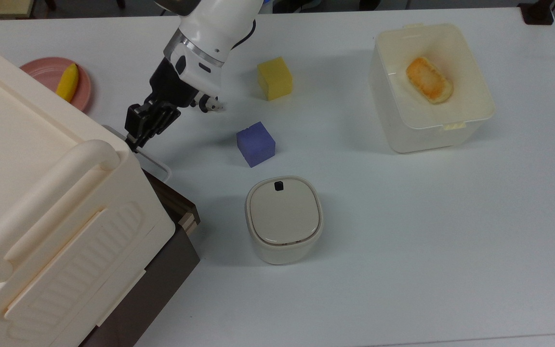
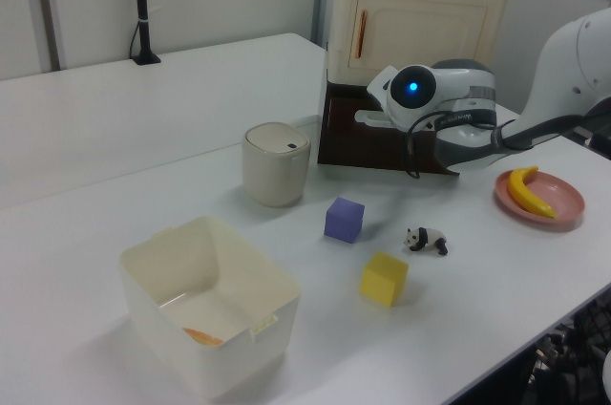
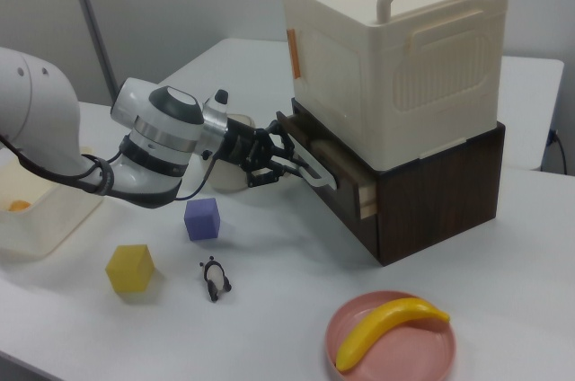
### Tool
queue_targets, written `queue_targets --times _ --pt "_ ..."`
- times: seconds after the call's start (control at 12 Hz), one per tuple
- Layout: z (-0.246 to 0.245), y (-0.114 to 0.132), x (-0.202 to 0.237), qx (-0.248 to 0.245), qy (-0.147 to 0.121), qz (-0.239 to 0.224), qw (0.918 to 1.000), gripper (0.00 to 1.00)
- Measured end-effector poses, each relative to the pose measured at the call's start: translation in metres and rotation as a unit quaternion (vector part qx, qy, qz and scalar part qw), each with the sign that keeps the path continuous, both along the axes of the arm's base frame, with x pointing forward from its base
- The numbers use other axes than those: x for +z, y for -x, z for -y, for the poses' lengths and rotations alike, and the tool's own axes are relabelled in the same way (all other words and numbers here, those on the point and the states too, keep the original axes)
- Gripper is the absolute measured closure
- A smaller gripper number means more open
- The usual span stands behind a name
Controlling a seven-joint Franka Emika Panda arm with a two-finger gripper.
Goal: Slide open the drawer
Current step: 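Pull the handle outward, sliding the brown drawer out of the unit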
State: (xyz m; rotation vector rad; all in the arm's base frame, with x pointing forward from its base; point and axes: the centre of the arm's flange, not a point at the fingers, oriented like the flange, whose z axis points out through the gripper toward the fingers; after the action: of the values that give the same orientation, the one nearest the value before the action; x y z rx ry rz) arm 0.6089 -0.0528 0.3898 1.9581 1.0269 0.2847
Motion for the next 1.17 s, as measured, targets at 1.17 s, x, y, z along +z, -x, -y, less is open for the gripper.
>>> queue_targets --times 1.17 --pt "-0.033 0.045 0.001 0.007 -0.004 0.000 1.0000 0.83"
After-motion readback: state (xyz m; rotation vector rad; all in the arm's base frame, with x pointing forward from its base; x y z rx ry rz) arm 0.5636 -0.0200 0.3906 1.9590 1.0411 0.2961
